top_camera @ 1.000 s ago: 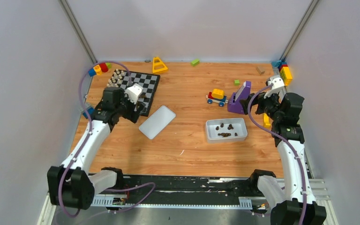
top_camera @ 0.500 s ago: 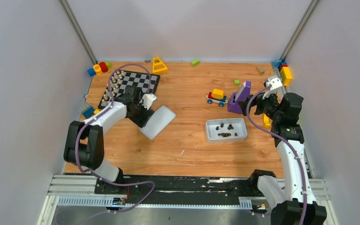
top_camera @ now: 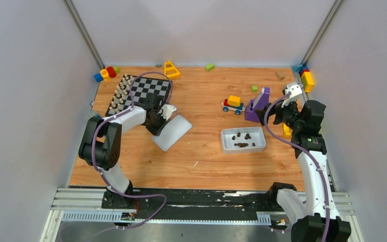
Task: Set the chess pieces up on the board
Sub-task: Move the lid to the center of the board, then move the chessboard to the center of the board.
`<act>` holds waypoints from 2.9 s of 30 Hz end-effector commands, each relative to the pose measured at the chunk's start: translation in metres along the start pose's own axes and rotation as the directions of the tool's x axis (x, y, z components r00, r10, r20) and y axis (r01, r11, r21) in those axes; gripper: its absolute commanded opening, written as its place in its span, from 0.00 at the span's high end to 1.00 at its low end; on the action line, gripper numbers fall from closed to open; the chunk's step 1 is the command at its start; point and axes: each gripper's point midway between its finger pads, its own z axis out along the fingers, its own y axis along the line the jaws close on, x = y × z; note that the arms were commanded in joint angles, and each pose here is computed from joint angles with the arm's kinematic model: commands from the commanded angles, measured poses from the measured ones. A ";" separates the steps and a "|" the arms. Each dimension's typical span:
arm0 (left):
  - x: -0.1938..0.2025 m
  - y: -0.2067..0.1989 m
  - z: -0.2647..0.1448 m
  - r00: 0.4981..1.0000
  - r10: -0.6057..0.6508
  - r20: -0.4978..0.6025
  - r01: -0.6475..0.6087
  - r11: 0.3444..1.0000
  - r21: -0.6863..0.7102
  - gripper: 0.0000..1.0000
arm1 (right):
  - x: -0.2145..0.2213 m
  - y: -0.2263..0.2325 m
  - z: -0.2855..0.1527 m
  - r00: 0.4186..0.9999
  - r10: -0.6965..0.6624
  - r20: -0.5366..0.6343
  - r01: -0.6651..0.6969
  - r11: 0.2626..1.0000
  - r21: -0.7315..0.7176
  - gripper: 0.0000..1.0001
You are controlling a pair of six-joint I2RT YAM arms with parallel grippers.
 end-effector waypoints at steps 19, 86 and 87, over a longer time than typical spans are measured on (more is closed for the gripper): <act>-0.145 -0.129 0.057 0.980 0.200 0.001 -0.196 0.956 0.217 1.00 | 0.002 0.007 0.001 0.998 -0.059 0.018 0.060 0.997 -0.048 0.00; -0.104 0.189 -0.223 0.586 -0.413 0.697 0.621 0.782 -0.059 0.09 | -0.003 0.090 0.072 0.996 -0.041 -0.081 0.017 0.960 -0.280 0.00; -0.091 0.208 -0.219 0.558 -0.456 0.694 0.663 0.747 -0.042 0.09 | -0.002 0.097 0.082 0.995 -0.049 -0.092 0.020 0.955 -0.296 0.00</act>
